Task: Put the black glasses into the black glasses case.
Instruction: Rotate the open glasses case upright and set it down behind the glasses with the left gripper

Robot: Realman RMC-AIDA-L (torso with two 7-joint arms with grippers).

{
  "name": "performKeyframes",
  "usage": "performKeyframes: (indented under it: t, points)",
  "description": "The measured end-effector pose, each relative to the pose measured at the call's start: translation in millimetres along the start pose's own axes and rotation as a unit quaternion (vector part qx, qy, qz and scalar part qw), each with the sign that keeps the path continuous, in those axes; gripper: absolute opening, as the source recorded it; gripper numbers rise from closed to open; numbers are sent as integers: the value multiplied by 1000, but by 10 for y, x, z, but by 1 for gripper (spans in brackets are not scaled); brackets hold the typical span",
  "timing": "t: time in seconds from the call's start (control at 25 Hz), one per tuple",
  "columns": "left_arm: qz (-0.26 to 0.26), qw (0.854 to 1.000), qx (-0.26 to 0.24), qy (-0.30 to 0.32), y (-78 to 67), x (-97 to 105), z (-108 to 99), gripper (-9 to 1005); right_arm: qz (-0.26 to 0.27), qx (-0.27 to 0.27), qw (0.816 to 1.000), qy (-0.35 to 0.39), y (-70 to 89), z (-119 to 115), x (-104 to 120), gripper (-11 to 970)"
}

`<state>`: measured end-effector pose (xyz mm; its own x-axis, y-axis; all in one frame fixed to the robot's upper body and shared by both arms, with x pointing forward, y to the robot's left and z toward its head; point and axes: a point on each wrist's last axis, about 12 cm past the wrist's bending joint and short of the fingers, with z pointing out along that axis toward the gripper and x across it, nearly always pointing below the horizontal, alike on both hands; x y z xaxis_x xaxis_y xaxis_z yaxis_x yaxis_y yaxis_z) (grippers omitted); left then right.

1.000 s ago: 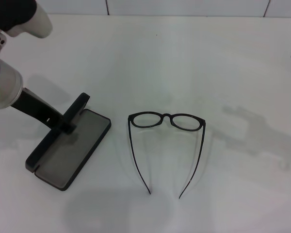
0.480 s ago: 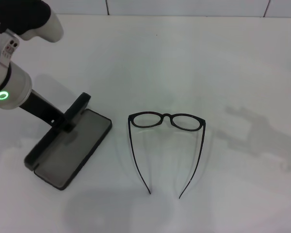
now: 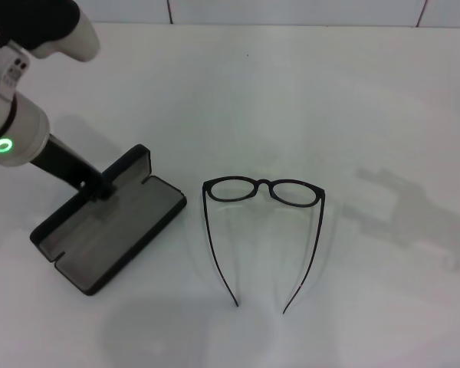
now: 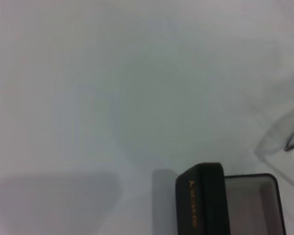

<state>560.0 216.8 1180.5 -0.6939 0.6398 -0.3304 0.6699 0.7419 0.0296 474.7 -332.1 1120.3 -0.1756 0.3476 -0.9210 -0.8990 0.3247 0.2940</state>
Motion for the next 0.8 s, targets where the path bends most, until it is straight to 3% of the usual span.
performKeyframes:
  t: [0.16,0.2,0.44,0.56,0.8]
  points:
    - [21,999,-25,-26,10,-89,-143,248,0,-1,1000,0,0,2,-1,792]
    - [40,997,-50,-41,5,-164,-245,247,0,-2,1000,0,2,3,-2,792]
    - [106,988,-86,-72,-70,-421,-388,200,2,-11,1000,-3,38,-15,2,787]
    - [166,977,-97,-89,-165,-562,-386,200,-8,-30,1000,-6,107,-49,7,785]
    - [310,937,-113,-116,-532,-867,-199,200,-29,-92,995,13,285,-101,76,780]
